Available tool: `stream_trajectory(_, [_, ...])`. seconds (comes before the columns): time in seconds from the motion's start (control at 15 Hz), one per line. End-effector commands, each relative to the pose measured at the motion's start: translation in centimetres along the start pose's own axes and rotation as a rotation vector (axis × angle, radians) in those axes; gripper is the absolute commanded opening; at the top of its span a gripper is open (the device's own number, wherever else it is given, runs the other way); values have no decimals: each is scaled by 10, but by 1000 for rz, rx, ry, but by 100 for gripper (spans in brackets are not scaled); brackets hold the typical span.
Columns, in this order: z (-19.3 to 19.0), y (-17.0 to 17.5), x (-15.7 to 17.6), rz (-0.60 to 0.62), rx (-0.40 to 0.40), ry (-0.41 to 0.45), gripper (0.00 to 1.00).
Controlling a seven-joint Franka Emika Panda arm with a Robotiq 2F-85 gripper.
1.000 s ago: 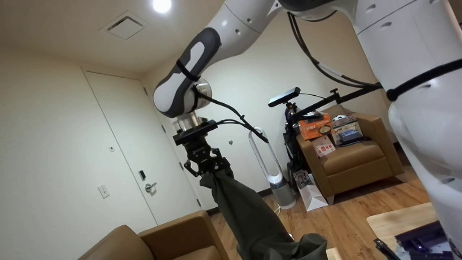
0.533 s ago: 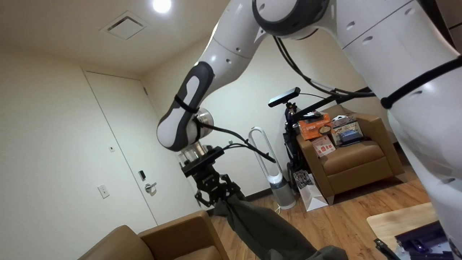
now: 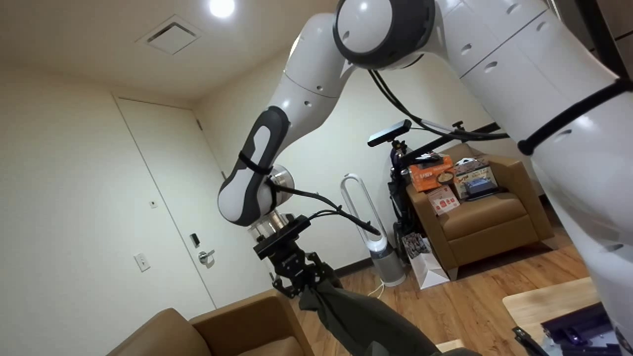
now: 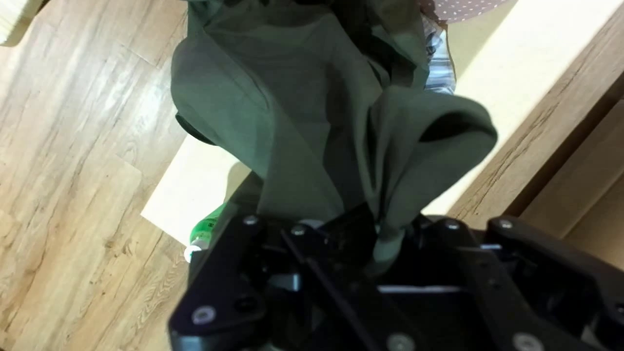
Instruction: Remove three things from the carrier bag and put them on the table
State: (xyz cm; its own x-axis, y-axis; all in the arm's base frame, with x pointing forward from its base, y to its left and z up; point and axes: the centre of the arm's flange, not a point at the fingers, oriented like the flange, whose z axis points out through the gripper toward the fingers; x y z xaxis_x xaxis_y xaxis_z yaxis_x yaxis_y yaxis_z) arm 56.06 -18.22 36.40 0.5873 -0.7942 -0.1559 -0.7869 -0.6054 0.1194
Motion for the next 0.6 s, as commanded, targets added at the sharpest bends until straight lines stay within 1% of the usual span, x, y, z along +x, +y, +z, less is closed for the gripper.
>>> stream_trajectory(0.0, [26,-9,4,-39,-6,-30,5])
stream_trajectory(0.2, [76,-18,7,-93,6,-61,5])
stream_trajectory(0.27, [92,-21,7,-131,12,-70,5])
stream_trajectory(0.33, [112,-24,7,-148,9,-50,5])
stream_trajectory(0.4, [131,-27,9,-160,-20,-33,5])
stream_trajectory(0.53, [167,-32,10,-208,-49,-36,5])
